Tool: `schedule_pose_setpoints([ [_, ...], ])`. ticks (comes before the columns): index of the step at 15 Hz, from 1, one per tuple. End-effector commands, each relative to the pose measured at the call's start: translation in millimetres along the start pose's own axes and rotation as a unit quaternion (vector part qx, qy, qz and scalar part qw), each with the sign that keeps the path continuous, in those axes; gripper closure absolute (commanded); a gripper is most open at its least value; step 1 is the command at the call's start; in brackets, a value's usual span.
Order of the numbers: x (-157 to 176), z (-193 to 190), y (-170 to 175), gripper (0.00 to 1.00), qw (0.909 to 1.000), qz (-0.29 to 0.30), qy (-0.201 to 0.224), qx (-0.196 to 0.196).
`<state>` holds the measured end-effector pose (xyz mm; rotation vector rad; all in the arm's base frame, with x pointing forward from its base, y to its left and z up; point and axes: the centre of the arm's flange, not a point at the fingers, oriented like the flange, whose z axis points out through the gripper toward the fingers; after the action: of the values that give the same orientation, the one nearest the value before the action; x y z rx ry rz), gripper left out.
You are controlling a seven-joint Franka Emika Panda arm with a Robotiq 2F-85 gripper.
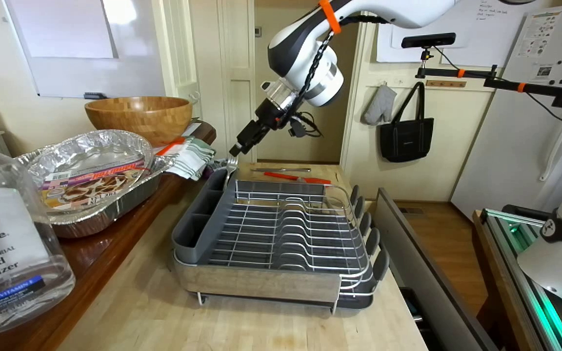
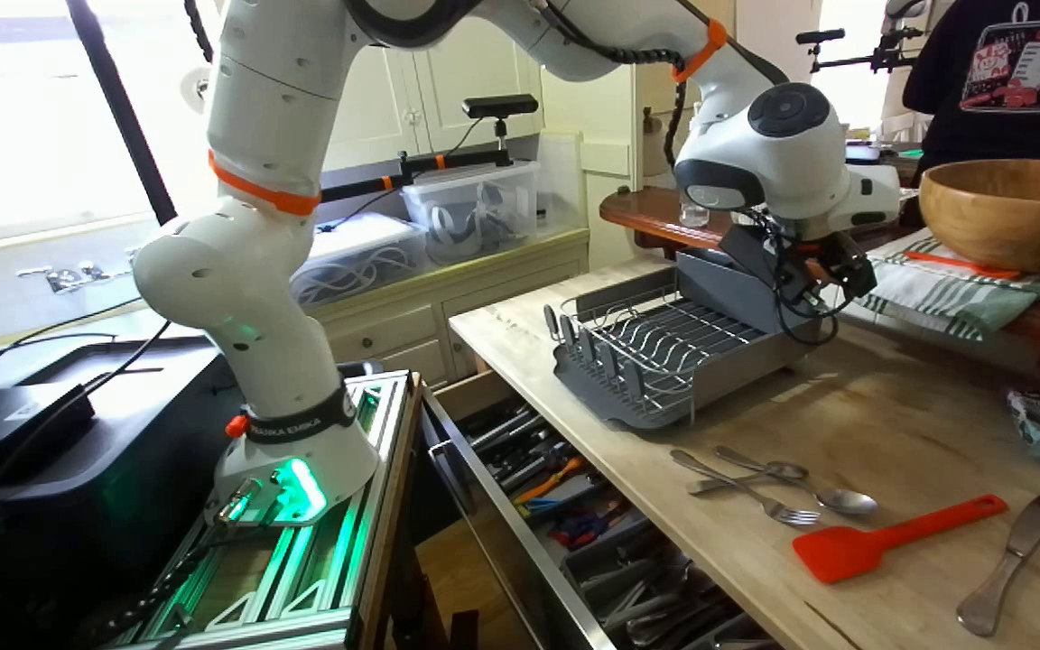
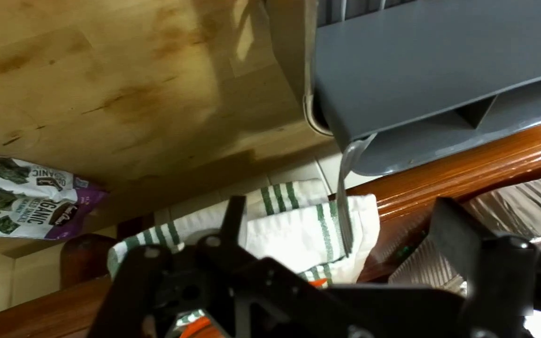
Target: Take the fork off the drying rack and place it on the counter top with the other cutlery
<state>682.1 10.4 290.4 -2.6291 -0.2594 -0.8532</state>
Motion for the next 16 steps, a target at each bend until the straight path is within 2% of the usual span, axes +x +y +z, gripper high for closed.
schedule_pose_setpoints([
  [1,15,27,3,0.00,0.9999,-0.004,0.005,0.014],
  [2,17,32,3,0.18,0.9998,-0.005,0.005,0.017],
  [3,18,35,3,0.27,0.9998,-0.006,0.006,0.020],
  [10,24,36,-6,0.82,0.9986,-0.011,-0.011,0.051],
  [12,26,29,-7,0.96,0.9988,-0.019,-0.022,0.040],
  [13,27,25,-6,0.54,0.9990,-0.025,-0.023,0.028],
  [14,29,21,-3,0.59,0.9992,-0.029,-0.023,0.017],
  [15,30,18,-2,0.59,0.9991,-0.034,-0.024,0.009],
  [16,31,13,-1,0.53,0.9989,-0.038,-0.026,0.003],
])
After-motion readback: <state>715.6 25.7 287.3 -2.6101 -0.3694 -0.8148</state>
